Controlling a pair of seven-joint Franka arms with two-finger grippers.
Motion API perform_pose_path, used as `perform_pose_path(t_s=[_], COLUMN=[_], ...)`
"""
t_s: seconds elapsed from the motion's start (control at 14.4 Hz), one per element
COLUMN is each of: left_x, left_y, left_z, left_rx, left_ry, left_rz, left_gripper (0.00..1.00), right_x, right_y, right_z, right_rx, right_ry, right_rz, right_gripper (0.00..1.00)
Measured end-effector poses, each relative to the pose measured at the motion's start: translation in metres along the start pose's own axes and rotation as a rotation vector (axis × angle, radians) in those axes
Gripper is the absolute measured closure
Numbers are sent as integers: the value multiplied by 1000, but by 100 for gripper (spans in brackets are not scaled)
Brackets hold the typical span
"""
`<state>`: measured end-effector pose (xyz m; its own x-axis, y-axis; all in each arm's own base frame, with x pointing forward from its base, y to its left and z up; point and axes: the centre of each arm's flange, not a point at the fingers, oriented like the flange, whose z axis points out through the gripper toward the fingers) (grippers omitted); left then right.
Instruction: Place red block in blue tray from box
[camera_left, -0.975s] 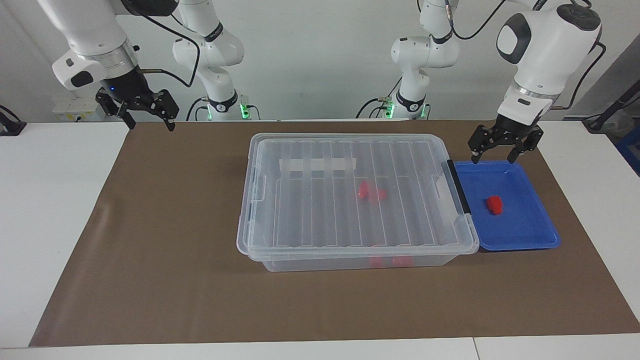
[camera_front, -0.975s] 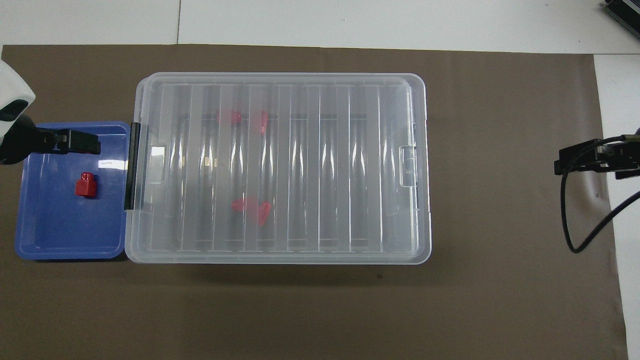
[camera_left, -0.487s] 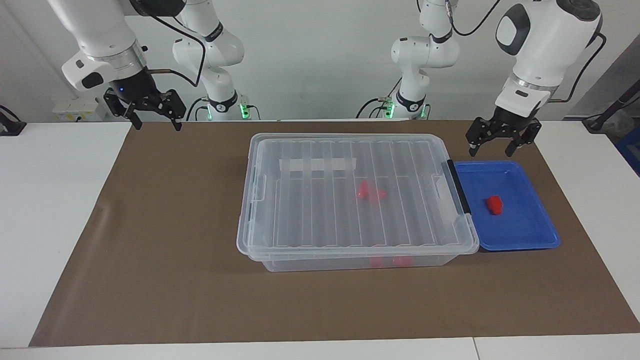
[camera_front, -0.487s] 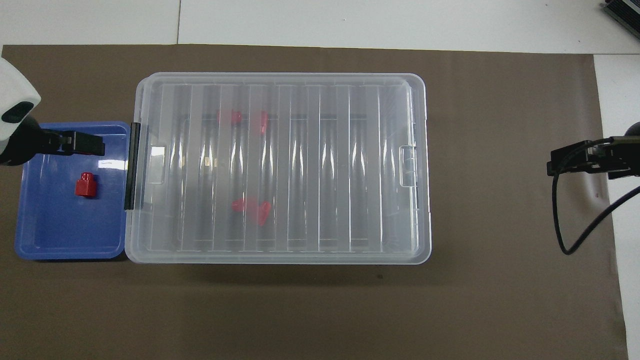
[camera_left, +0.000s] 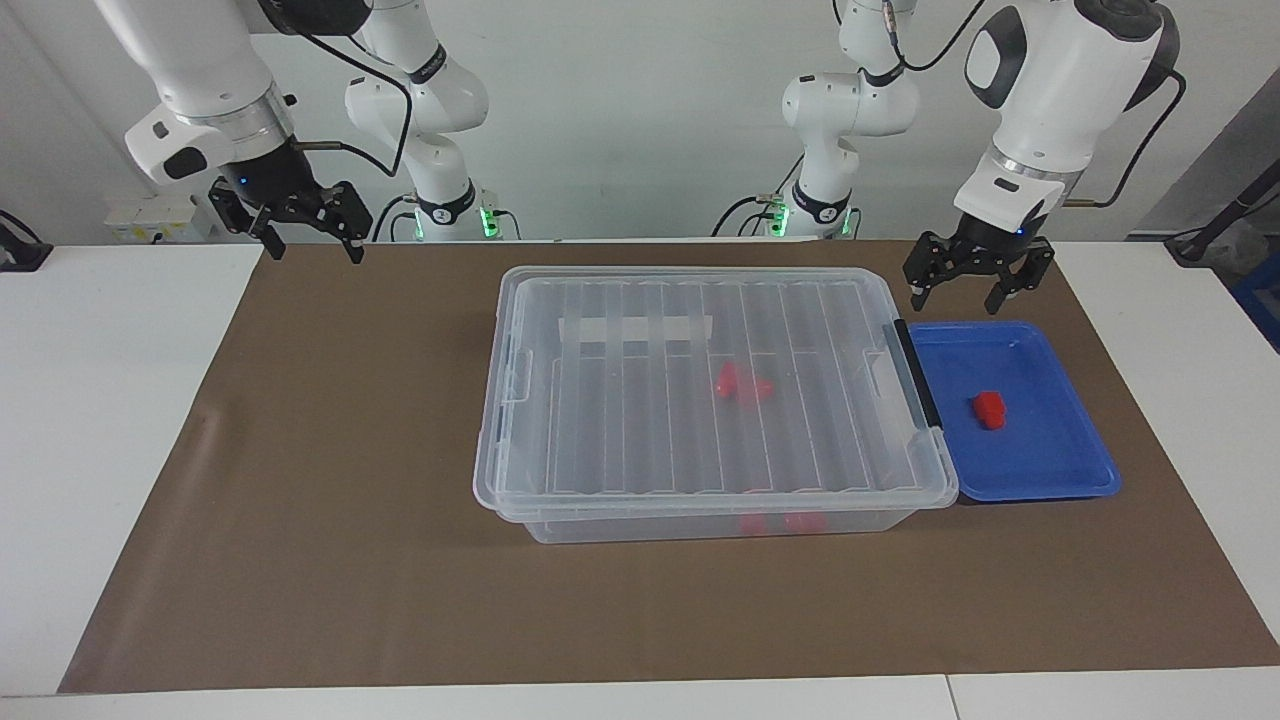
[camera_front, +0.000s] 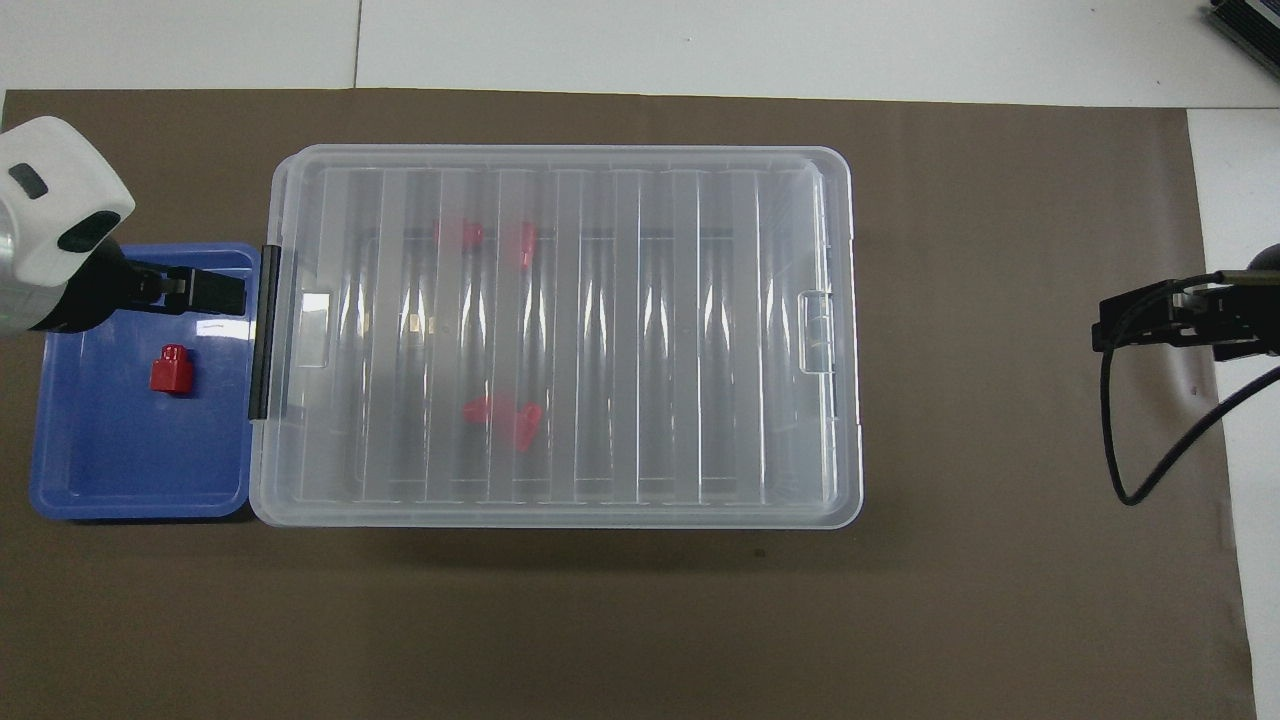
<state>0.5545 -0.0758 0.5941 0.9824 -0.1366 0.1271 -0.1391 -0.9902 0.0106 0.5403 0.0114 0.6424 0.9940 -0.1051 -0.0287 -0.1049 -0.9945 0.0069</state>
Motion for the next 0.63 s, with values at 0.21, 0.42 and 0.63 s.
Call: perform_pose_path(t_s=[0.21, 0.42, 0.63], left_x=[0, 0, -1], left_y=[-1, -3, -4], left_z=[0, 0, 0], left_rx=[0, 0, 1], left_ry=[0, -2, -5], left_rz=[-1, -4, -6], left_gripper=[0, 0, 0], right_x=[0, 0, 0], right_y=[0, 0, 0], right_z=[0, 0, 1], right_rx=[0, 0, 0], right_ry=[0, -1, -1], right_rz=[10, 14, 14], right_gripper=[0, 0, 0])
